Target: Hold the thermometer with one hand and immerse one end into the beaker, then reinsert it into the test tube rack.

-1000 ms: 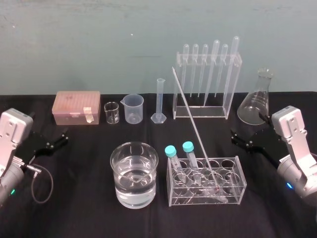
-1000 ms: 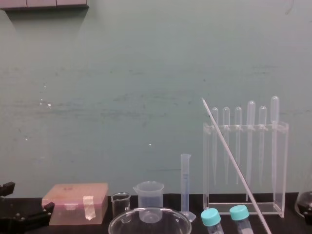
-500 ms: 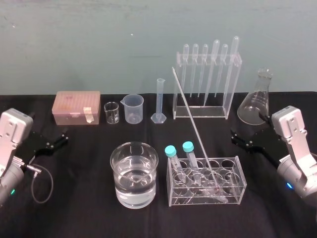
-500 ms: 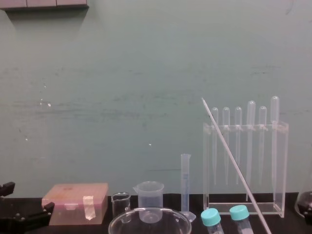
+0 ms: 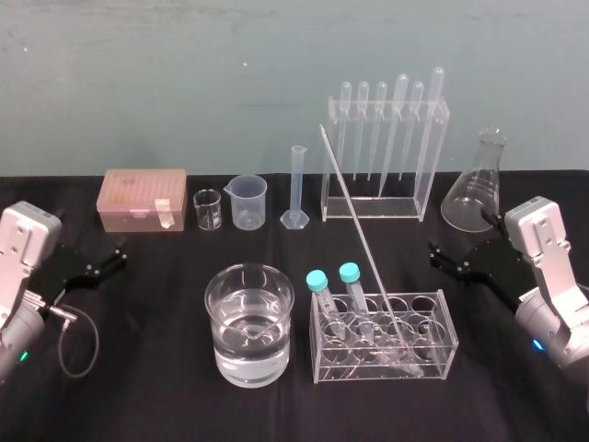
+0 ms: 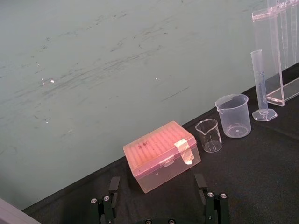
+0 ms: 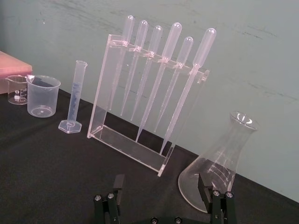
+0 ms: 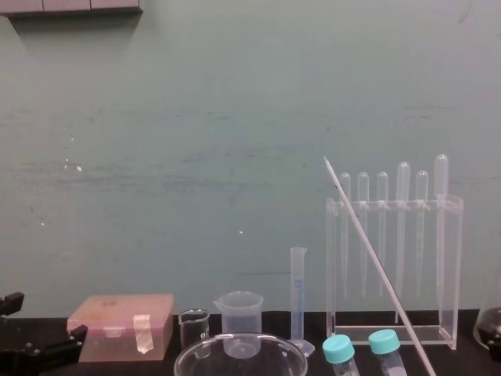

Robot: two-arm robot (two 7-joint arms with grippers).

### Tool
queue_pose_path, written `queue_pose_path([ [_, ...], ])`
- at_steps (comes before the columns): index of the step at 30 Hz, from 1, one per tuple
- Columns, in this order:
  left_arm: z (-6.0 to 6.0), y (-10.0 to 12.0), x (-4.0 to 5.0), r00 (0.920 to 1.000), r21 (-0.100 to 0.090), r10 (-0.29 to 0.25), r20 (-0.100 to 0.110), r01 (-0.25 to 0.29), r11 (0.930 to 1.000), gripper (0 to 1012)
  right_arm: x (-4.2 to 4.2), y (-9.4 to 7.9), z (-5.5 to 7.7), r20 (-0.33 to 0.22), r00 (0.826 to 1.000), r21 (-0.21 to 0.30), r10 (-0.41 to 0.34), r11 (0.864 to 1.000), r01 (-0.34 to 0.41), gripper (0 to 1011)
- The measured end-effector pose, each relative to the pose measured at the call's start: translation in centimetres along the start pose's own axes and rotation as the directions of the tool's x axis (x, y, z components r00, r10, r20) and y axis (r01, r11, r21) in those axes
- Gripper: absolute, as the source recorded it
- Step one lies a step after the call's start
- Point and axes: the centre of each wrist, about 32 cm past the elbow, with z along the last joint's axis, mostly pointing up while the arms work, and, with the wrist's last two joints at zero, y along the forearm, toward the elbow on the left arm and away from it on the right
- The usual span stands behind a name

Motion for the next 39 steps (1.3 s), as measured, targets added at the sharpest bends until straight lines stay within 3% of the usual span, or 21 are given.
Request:
queue_pose_path([
  [8,0.0,0.0,0.00,1.0000,0.000,0.000,0.000,0.000,1.0000,1008,0.08,0.0,0.0,-0.001,1.000,-0.003,0.004,1.000,-0.004,1003],
  [11,0.0,0.0,0.00,1.0000,0.000,0.000,0.000,0.000,1.0000,1008,0.66,0.0,0.6,-0.035,0.999,-0.003,0.028,1.000,-0.028,1003],
  [14,0.0,0.0,0.00,1.0000,0.000,0.000,0.000,0.000,1.0000,1008,1.84,-0.2,1.7,-0.128,0.990,0.016,0.064,0.998,-0.062,1003],
  [16,0.0,0.0,0.00,1.0000,0.000,0.000,0.000,0.000,1.0000,1008,3.16,-0.5,3.1,-0.237,0.966,0.043,0.107,0.994,-0.100,1003],
  [17,0.0,0.0,0.00,1.0000,0.000,0.000,0.000,0.000,1.0000,1008,3.16,-0.5,3.1,-0.237,0.966,0.043,0.107,0.994,-0.100,1003],
  [19,0.0,0.0,0.00,1.0000,0.000,0.000,0.000,0.000,1.0000,1008,4.13,-0.8,4.3,-0.309,0.940,0.058,0.146,0.989,-0.135,1003],
  [20,0.0,0.0,0.00,1.0000,0.000,0.000,0.000,0.000,1.0000,1008,4.13,-0.8,4.3,-0.309,0.940,0.058,0.146,0.989,-0.135,1003],
  [22,0.0,0.0,0.00,1.0000,0.000,0.000,0.000,0.000,1.0000,1008,5.61,-1.3,6.3,-0.409,0.885,0.067,0.222,0.975,-0.214,1003],
  [23,0.0,0.0,0.00,1.0000,0.000,0.000,0.000,0.000,1.0000,1008,5.61,-1.3,6.3,-0.409,0.885,0.067,0.222,0.975,-0.214,1003],
  [24,0.0,0.0,0.00,1.0000,0.000,0.000,0.000,0.000,1.0000,1008,5.98,-1.4,7.0,-0.432,0.865,0.071,0.255,0.966,-0.248,1003],
  [26,0.0,0.0,0.00,1.0000,0.000,0.000,0.000,0.000,1.0000,1008,6.31,-1.3,7.6,-0.448,0.846,0.075,0.290,0.955,-0.288,1003],
  [27,0.0,0.0,0.00,1.0000,0.000,0.000,0.000,0.000,1.0000,1008,6.53,-1.3,8.3,-0.454,0.828,0.083,0.330,0.940,-0.330,1003],
  [31,0.0,0.0,0.00,1.0000,0.000,0.000,0.000,0.000,1.0000,1008,6.65,-0.8,9.5,-0.449,0.786,0.109,0.424,0.900,-0.423,1003],
  [32,0.0,0.0,0.00,1.0000,0.000,0.000,0.000,0.000,1.0000,1008,6.57,-0.5,10.0,-0.442,0.768,0.123,0.464,0.879,-0.461,1003],
  [33,0.0,0.0,0.00,1.0000,0.000,0.000,0.000,0.000,1.0000,1008,6.57,-0.5,10.0,-0.442,0.768,0.123,0.464,0.879,-0.461,1003],
  [34,0.0,0.0,0.00,1.0000,0.000,0.000,0.000,0.000,1.0000,1008,6.39,-0.2,10.4,-0.433,0.753,0.135,0.496,0.861,-0.490,1003],
  [37,0.0,0.0,0.00,1.0000,0.000,0.000,0.000,0.000,1.0000,1008,5.88,0.9,10.9,-0.417,0.729,0.147,0.543,0.832,-0.536,1003],
  [39,0.0,0.0,0.00,1.0000,0.000,0.000,0.000,0.000,1.0000,1008,5.61,1.4,11.0,-0.409,0.724,0.145,0.555,0.823,-0.549,1003],
])
